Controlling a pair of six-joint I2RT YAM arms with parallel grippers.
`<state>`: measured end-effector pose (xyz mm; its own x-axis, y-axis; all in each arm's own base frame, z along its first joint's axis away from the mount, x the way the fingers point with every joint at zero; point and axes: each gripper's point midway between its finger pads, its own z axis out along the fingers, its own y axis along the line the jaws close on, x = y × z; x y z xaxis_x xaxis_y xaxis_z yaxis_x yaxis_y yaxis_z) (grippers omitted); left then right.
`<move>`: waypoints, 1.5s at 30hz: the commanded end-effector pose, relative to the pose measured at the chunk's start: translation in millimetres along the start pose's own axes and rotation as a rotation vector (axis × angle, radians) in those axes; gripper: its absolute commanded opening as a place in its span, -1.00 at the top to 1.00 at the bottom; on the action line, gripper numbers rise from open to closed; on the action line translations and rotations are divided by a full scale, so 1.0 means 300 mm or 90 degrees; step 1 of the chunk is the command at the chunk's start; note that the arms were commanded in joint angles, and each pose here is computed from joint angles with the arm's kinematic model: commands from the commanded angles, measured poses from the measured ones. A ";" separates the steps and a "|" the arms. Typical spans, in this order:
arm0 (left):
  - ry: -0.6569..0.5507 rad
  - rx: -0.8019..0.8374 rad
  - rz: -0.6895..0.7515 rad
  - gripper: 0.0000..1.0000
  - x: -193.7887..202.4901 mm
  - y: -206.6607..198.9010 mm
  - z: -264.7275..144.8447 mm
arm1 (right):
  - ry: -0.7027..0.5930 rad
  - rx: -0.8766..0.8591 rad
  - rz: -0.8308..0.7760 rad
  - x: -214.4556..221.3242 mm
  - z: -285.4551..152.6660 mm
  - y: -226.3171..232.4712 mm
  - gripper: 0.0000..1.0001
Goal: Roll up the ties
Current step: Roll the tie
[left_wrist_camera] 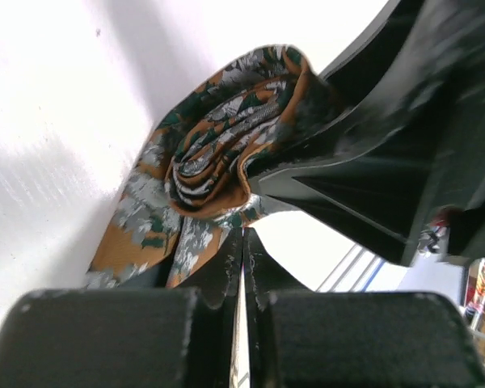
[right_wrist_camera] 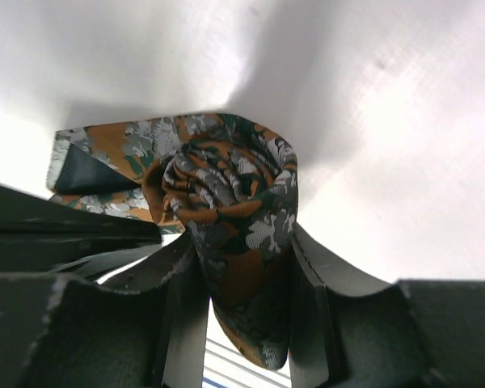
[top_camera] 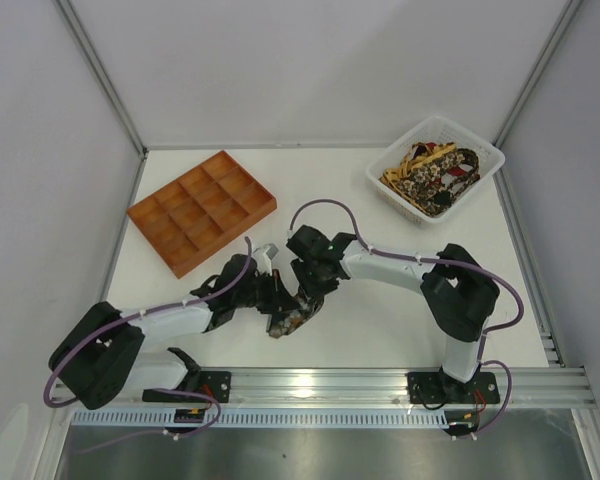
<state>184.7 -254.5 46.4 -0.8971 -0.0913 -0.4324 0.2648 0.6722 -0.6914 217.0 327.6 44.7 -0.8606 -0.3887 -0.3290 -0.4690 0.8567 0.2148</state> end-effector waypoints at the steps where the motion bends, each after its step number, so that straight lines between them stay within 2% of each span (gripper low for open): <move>1: -0.037 0.005 0.014 0.93 -0.055 -0.028 -0.024 | 0.020 0.196 -0.026 0.061 -0.042 -0.151 0.70; 5: -0.028 0.002 0.010 0.92 -0.047 -0.017 -0.005 | 0.010 0.237 -0.034 0.059 -0.047 -0.137 0.68; 12: -0.011 0.016 -0.010 0.96 -0.042 -0.007 0.055 | 0.002 0.219 -0.041 0.074 -0.033 -0.065 0.57; 17: -0.028 0.038 -0.018 0.96 -0.066 -0.035 0.060 | -0.001 0.206 -0.041 0.084 -0.033 -0.035 0.47; 21: -0.025 0.044 -0.028 0.96 -0.060 -0.032 0.070 | -0.010 0.181 -0.039 0.086 -0.037 -0.007 0.27; 28: -0.010 0.039 -0.060 0.97 -0.037 0.001 0.107 | -0.015 0.153 -0.057 0.085 -0.035 0.030 0.14; 32: -0.005 0.031 -0.070 0.98 -0.022 0.025 0.116 | -0.024 0.139 -0.068 0.082 -0.044 0.045 -0.13; 36: -0.005 0.026 -0.070 0.98 -0.018 0.036 0.115 | -0.039 0.138 -0.078 0.067 -0.070 0.043 -0.29; 45: -0.004 0.022 -0.066 0.99 -0.016 0.040 0.115 | -0.073 0.123 -0.091 0.036 -0.126 0.056 -0.42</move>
<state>199.2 -271.9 20.4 -0.9268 -0.1521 -0.3433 0.1761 0.6315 -0.7551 192.2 316.4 59.8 -0.7832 -0.4813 -0.3937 -0.5038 0.8623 -0.0520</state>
